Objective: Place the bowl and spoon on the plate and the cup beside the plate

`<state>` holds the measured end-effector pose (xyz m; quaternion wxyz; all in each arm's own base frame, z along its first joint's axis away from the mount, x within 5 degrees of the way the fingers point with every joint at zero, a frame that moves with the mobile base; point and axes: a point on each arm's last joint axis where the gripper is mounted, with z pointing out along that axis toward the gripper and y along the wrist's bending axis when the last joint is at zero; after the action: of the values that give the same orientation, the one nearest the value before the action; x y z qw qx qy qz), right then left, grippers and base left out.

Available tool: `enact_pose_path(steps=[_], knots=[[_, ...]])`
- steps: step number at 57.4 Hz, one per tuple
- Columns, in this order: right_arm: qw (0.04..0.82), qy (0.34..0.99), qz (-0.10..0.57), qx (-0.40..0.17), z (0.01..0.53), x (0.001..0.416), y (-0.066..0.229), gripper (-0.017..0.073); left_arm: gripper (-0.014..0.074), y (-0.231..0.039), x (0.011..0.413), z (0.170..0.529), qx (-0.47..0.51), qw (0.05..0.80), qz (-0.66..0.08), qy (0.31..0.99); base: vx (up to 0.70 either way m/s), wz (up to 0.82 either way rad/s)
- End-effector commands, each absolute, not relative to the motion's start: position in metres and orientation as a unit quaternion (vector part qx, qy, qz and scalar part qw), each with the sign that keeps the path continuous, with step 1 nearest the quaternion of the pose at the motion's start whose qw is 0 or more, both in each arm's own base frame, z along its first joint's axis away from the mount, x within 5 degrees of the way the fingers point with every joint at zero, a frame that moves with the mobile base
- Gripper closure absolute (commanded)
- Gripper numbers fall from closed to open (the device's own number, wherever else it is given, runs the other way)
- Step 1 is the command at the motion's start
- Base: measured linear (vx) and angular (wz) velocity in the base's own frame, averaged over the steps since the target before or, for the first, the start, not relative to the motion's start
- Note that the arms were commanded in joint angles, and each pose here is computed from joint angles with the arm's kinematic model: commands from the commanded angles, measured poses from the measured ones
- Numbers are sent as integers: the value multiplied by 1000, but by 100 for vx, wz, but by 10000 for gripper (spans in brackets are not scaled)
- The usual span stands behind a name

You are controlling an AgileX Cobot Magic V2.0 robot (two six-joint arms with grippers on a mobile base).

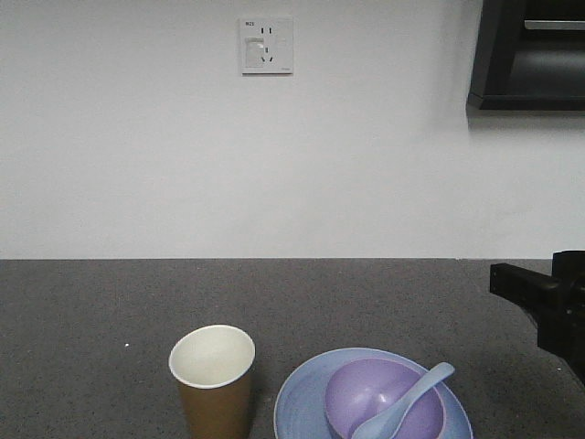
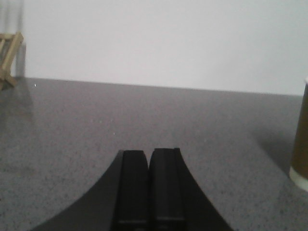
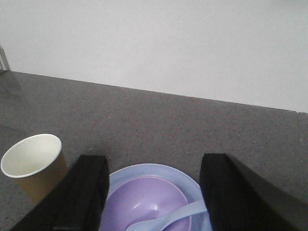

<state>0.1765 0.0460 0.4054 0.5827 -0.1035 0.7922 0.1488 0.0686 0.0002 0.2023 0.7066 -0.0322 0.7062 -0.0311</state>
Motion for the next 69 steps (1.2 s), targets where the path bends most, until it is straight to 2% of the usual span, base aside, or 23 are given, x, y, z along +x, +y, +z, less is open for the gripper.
enact_pose_path(steps=[1,20,56,62,69], knots=[[625,762,145,-91,423,174,43,83,600,0,62,202,-40,735,-40,676,0,0],[622,764,145,-91,421,175,43,83,600,0,60,195,-40,713,-41,699,0,0],[622,764,143,-92,421,175,43,86,600,0,60,195,-40,713,-41,698,0,0],[630,763,92,-113,419,170,37,136,600,0,60,195,-40,713,-41,698,0,0],[649,752,98,-66,404,149,30,310,600,0,60,195,-40,713,-41,698,0,0]])
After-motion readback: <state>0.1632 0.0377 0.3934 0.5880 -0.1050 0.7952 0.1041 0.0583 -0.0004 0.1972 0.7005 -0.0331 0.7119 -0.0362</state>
